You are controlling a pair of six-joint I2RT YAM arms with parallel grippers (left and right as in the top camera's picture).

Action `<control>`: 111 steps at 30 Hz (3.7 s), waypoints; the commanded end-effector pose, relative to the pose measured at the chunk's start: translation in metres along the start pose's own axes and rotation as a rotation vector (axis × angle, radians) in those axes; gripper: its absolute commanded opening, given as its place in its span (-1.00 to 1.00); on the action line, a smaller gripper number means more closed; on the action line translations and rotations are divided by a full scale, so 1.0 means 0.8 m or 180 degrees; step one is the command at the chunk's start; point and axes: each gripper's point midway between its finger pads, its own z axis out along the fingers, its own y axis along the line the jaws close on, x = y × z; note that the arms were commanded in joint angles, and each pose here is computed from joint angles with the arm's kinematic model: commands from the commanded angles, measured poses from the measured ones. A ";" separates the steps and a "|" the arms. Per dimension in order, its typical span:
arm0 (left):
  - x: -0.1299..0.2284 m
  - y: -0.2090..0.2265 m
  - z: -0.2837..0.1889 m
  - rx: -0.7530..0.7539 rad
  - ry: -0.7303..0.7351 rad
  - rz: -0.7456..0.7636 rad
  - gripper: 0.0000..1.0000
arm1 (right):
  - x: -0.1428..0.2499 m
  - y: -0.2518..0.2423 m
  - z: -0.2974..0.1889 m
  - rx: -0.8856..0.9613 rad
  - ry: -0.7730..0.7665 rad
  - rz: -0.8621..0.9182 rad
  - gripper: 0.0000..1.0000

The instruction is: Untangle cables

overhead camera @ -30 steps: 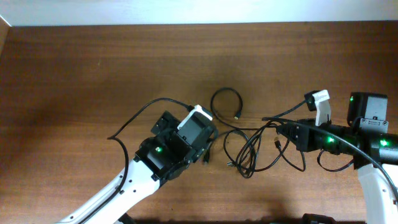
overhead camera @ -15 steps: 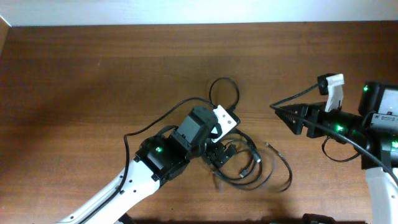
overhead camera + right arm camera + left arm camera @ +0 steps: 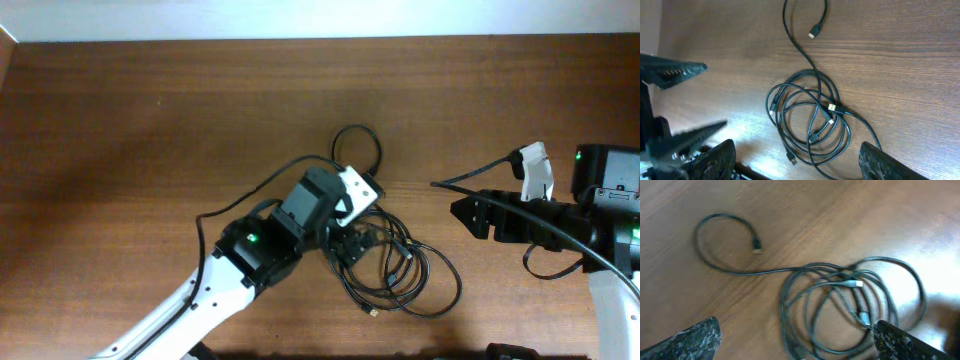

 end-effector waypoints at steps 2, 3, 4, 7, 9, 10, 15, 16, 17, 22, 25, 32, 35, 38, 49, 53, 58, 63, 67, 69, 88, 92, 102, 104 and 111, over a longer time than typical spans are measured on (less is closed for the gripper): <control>0.005 0.048 -0.006 -0.0093 -0.0035 -0.0402 0.98 | 0.000 -0.003 -0.001 0.0050 -0.0013 -0.0054 0.56; 0.008 0.067 -0.009 -0.0164 -0.0034 -0.0515 0.98 | 0.000 -0.003 -0.001 0.0049 -0.0012 -0.0052 0.56; 0.011 0.079 -0.012 -0.0169 -0.0041 -0.0556 0.98 | 0.001 -0.003 -0.001 0.0049 -0.0009 -0.0050 0.55; 0.016 0.111 -0.023 -0.0090 -0.0134 -0.0734 0.98 | 0.003 -0.003 -0.001 0.0044 0.0010 -0.0041 0.56; 0.018 0.123 -0.030 0.0011 -0.0217 -0.0660 0.98 | 0.003 -0.001 0.000 0.0036 0.0017 -0.0053 0.56; 0.016 0.124 -0.033 0.0104 -0.0271 -0.0553 0.98 | 0.003 0.001 0.002 0.0024 0.0033 -0.0080 0.56; 0.022 0.142 -0.040 0.0049 -0.0305 -0.0600 0.98 | 0.015 0.030 0.041 -0.0173 0.0437 -0.0358 0.55; 0.022 0.142 -0.040 0.0050 -0.0305 -0.0600 0.98 | 0.022 0.037 0.055 -0.0219 0.0600 -0.0407 0.54; 0.022 0.142 -0.040 0.0049 -0.0304 -0.0600 0.98 | 0.029 0.039 0.068 -0.0197 0.0762 -0.0452 0.50; 0.022 0.142 -0.040 0.0050 -0.0305 -0.0600 0.98 | 0.064 0.029 0.136 0.0182 0.1490 -0.0394 0.48; 0.022 0.142 -0.040 0.0050 -0.0305 -0.0600 0.98 | 0.089 0.034 0.177 0.0187 0.1881 -0.0505 0.40; 0.022 0.142 -0.040 0.0052 -0.0304 -0.0598 0.98 | 0.136 -0.004 0.201 0.0923 0.2295 -0.0281 0.32; 0.022 0.142 -0.040 0.0052 -0.0304 -0.0598 0.98 | 0.153 -0.016 0.211 0.0951 0.2313 -0.0178 0.27; 0.022 0.142 -0.040 0.0052 -0.0304 -0.0598 0.98 | 0.173 -0.014 0.222 0.0833 0.2367 -0.0185 0.22; 0.022 0.142 -0.040 0.0052 -0.0304 -0.0598 0.98 | 0.183 0.014 0.266 0.0642 0.2051 -0.0359 0.22; 0.022 0.142 -0.040 0.0052 -0.0304 -0.0598 0.98 | 0.175 0.005 0.269 0.0777 0.1942 -0.0405 0.22; 0.022 0.142 -0.040 0.0052 -0.0304 -0.0598 0.98 | 0.179 -0.013 0.278 0.0902 0.1863 -0.0460 0.22; 0.022 0.142 -0.040 0.0052 -0.0304 -0.0598 0.98 | 0.198 -0.031 0.289 0.0921 0.1827 -0.0386 0.21; 0.022 0.142 -0.040 0.0052 -0.0304 -0.0598 0.98 | 0.195 -0.029 0.292 0.0896 0.1784 -0.0398 -0.92; 0.022 0.142 -0.040 0.0052 -0.0304 -0.0598 0.98 | 0.191 -0.029 0.292 0.0899 0.1767 -0.0368 -0.92; 0.022 0.142 -0.040 0.0052 -0.0304 -0.0598 0.98 | -0.153 0.159 -0.004 0.0863 -0.0393 -0.0807 -0.92; 0.022 0.142 -0.040 0.0051 -0.0304 -0.0598 0.98 | -0.180 0.120 -0.033 0.1272 -0.0675 -0.0700 -0.93; 0.022 0.142 -0.040 0.0052 -0.0304 -0.0598 0.98 | -0.248 -0.034 -0.128 0.2127 -0.1388 0.0231 -0.92; 0.022 0.142 -0.040 0.0052 -0.0304 -0.0598 0.98 | -0.257 -0.065 -0.147 0.2256 -0.1506 0.0414 -0.92; 0.022 0.142 -0.040 0.0052 -0.0304 -0.0598 0.98 | -0.309 -0.157 -0.198 0.2609 -0.2037 0.0653 -0.93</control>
